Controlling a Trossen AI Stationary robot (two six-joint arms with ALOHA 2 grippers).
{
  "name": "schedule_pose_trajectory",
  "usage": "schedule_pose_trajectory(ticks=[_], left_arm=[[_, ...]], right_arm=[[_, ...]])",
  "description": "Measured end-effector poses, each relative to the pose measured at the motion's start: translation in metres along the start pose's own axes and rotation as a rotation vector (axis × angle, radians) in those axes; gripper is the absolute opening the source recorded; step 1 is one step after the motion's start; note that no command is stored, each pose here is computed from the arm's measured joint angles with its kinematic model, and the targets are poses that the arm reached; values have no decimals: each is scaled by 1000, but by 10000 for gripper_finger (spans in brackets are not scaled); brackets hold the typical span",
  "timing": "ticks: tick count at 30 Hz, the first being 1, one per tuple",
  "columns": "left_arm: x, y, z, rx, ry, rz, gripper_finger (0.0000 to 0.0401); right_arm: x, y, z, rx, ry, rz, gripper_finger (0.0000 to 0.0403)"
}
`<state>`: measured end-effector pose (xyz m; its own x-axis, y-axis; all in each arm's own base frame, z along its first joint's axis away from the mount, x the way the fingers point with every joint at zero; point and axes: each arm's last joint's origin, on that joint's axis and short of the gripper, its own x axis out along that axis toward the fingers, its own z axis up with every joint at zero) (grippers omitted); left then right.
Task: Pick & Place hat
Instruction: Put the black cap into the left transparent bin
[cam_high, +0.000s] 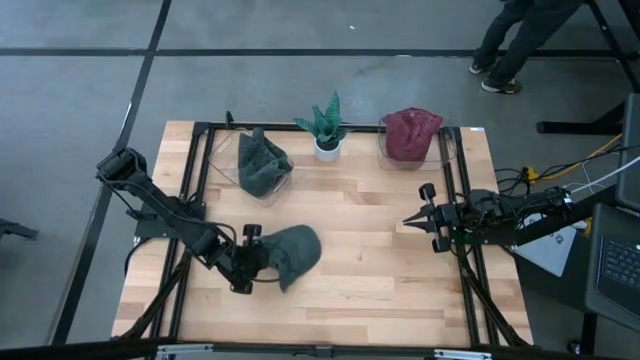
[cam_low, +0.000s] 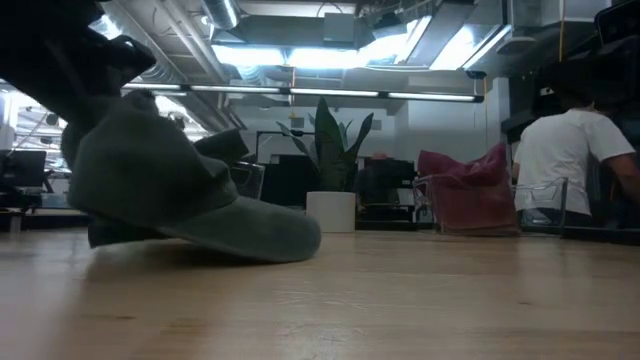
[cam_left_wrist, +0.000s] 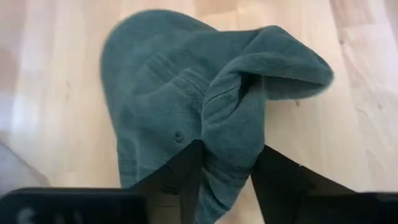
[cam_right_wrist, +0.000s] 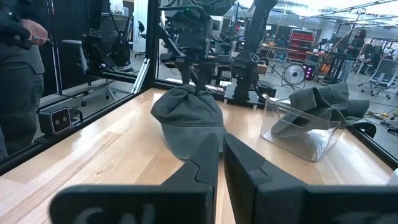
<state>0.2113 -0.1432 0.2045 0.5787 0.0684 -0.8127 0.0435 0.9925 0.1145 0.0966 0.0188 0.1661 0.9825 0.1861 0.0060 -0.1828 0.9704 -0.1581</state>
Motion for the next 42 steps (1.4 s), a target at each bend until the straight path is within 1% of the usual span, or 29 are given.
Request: schedule_pose_trajectory(ticks=[8,11,14,17,19,21,23,26,28,29,35,38,42], left_arm=[[-1,-2,-1,-1,29,-63,207],[-5,-2,0,-19,28,-97,239],[-14,-1,6,-61,-5,-144,266],[-25,0,13,-99,-73,-203,283],[-32,1,17,-120,-129,-228,288],[-37,3,22,-169,-179,-240,289],[-38,9,26,-273,-198,-242,290],[-34,20,32,-459,-184,-249,290],[-32,26,34,-541,-164,-262,290],[-31,28,34,-560,-164,-259,290],[-30,32,36,-542,-196,-205,290],[-24,31,33,-536,-168,-157,287],[-8,28,28,-512,-111,-88,275]], right_arm=[[0,0,0,0,0,0,26],[0,0,0,0,0,0,26],[0,0,0,0,0,0,26],[0,0,0,0,0,0,26],[0,0,0,0,0,0,26],[0,0,0,0,0,0,26],[0,0,0,0,0,0,26],[0,0,0,0,0,0,26],[0,0,0,0,0,0,26],[0,0,0,0,-1,0,26],[0,0,0,0,0,0,26],[0,0,0,0,0,0,26],[0,0,0,0,0,0,26]])
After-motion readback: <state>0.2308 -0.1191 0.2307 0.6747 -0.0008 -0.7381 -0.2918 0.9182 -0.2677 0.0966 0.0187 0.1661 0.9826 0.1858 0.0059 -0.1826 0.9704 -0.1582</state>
